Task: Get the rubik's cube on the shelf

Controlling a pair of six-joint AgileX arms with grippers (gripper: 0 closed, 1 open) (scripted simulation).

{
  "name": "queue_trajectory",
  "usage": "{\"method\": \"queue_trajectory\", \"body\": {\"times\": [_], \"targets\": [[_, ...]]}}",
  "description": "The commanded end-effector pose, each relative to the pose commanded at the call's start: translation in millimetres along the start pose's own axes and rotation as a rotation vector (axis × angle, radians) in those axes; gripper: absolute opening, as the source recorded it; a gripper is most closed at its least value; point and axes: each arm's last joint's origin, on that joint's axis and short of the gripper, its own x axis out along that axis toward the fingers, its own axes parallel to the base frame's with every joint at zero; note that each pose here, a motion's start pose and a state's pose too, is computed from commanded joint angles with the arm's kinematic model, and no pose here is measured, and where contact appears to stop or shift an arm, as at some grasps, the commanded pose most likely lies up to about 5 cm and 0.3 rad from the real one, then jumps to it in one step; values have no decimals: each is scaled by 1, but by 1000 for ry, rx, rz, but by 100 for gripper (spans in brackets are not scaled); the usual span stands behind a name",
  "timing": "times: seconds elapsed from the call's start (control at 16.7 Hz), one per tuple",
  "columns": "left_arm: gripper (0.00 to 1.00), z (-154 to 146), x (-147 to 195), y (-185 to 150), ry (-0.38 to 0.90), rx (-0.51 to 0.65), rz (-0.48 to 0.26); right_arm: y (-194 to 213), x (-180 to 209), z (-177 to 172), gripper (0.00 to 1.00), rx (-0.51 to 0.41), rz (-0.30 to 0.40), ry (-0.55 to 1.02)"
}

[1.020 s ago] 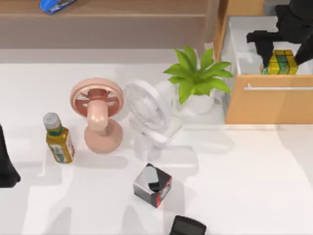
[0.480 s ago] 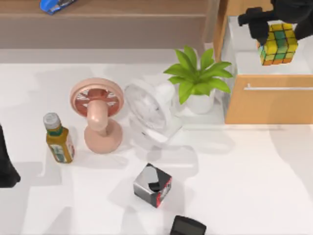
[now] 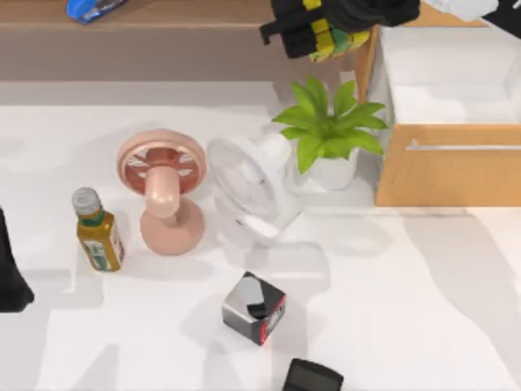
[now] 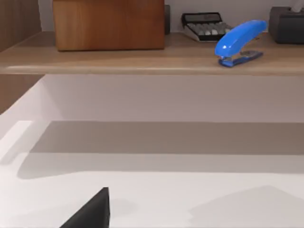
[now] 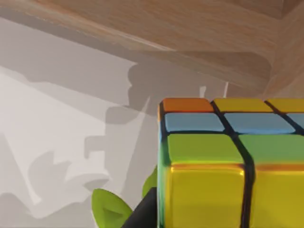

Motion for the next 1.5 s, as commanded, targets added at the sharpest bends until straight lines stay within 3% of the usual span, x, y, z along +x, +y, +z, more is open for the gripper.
{"method": "queue_trajectory", "body": {"times": [0.3,0.78,1.14,1.5], "targets": [[100,0,0,0,0,0,0,63,16,-4,0,8,-34,-333],[100,0,0,0,0,0,0,115,62,-32,0,176,-154,-744],[100,0,0,0,0,0,0,136,83,-62,0,260,-193,-887],[100,0,0,0,0,0,0,139,88,-69,0,266,-202,-898]]}}
